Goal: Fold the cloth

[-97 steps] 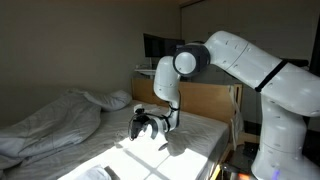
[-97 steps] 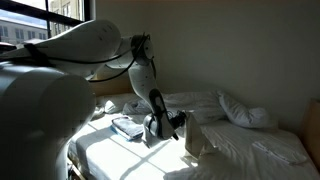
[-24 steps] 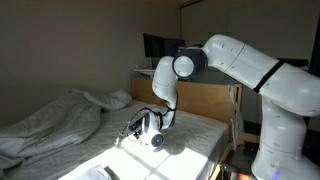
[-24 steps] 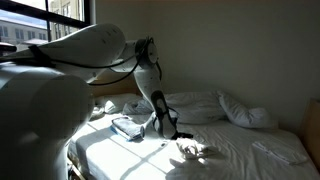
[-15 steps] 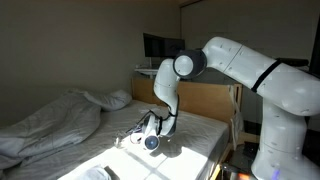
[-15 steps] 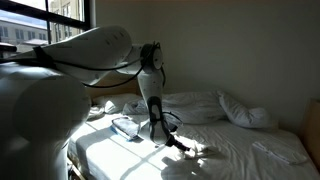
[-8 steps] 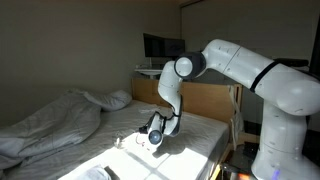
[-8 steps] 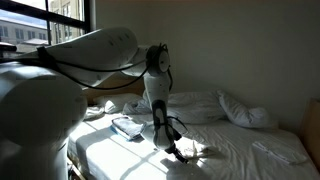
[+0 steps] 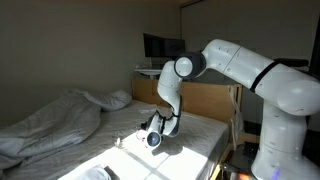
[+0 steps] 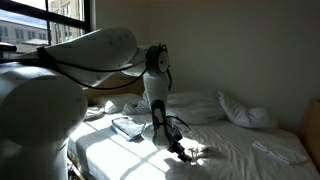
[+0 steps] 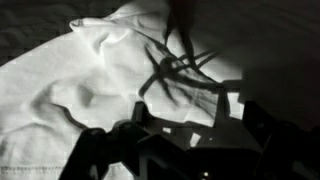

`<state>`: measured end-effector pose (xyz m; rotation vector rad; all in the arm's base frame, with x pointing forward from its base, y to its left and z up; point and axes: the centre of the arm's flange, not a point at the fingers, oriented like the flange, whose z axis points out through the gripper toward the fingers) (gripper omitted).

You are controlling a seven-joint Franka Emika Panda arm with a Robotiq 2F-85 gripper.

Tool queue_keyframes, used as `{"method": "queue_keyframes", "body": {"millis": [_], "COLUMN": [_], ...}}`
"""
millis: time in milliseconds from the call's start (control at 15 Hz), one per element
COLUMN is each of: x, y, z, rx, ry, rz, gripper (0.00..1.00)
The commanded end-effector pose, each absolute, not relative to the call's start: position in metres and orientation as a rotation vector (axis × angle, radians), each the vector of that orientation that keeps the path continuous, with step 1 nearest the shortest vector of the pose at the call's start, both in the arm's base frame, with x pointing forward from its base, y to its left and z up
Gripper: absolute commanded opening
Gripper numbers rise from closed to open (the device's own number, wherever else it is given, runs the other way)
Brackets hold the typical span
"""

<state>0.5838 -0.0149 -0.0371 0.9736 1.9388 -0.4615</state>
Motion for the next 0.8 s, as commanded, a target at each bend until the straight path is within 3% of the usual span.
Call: {"method": "queue_keyframes", "body": {"millis": [0, 733], "x": [0.586, 0.599], "y": [-0.014, -0.002], "z": [-0.018, -0.005], "rx": [0.965, 0.884], "ry": [1.734, 1.568], "rz": [-0.525, -0.589], "gripper": [1.00, 1.00]}}
